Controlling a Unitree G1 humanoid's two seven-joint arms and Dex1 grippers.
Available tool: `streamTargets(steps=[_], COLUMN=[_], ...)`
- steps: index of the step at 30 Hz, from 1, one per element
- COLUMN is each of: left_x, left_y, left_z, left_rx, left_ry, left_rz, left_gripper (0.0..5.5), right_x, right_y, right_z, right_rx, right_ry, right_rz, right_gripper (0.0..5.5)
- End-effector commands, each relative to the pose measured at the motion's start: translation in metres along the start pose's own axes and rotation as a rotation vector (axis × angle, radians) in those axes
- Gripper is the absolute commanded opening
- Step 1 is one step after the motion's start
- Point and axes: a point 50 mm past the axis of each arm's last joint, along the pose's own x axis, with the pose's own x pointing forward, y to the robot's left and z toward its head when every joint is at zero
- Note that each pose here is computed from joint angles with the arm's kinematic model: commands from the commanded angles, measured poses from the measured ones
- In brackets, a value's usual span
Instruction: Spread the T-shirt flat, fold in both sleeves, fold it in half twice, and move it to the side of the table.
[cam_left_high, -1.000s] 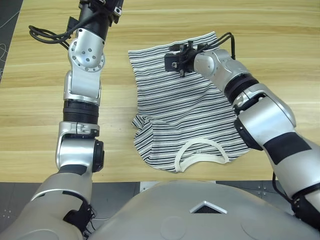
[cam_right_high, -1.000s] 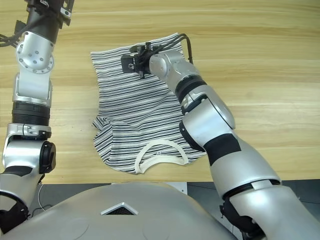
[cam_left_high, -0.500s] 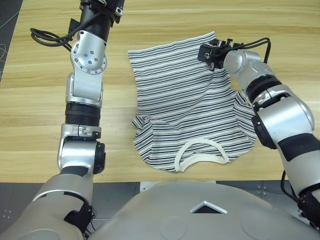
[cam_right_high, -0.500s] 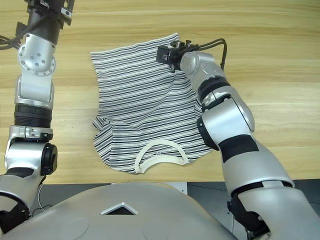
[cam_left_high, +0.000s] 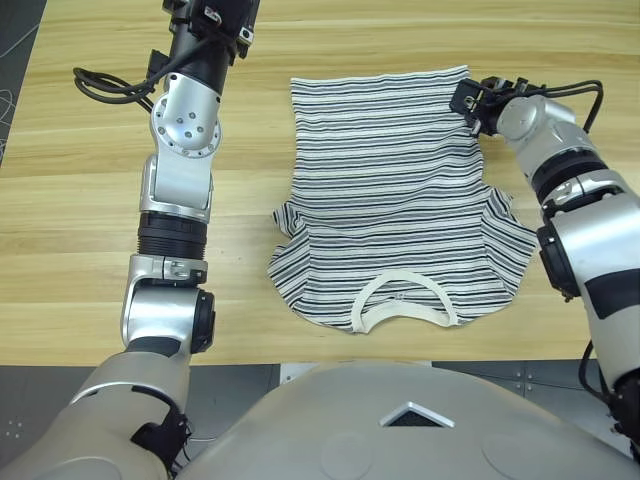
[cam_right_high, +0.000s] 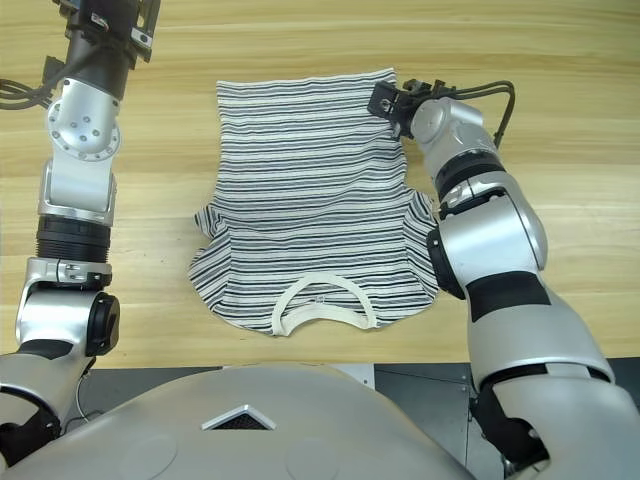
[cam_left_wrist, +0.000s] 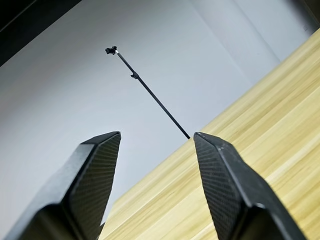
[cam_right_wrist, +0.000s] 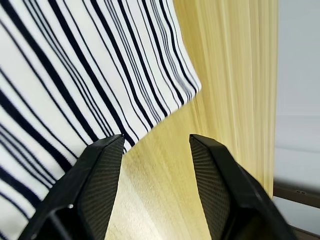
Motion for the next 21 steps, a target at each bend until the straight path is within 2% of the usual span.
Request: streamTargets(steps=[1,10,17,21], left_x=[-0.003,-0.003,-0.004,-0.005], left_y=[-0.001,-0.003,-0.012,-0.014], left_z=[-0.005,-0.006,-0.008,-0.008], left_rx=[0.014,0.010,-0.001,-0.002], left_ry=[0.024,0.026,0.034,0.034], left_rz=[-0.001,-0.011,-0.023,-0.022], left_gripper=[2.72,2.72,2.72,2.72], right_x=[-0.001,-0.001,-0.006,-0.006], right_y=[0.008,0.003,0.015,0.019], right_z=[-0.012,-0.011,-0.046,-0.049], right_rx=[0.035,0.078,0.102,0.104], right_ry=[0.023,-0.001,0.117,0.120], right_rz=[0.017,-0.020,0.006,0.002], right_gripper=[2.40,2.40,2.40,2.40])
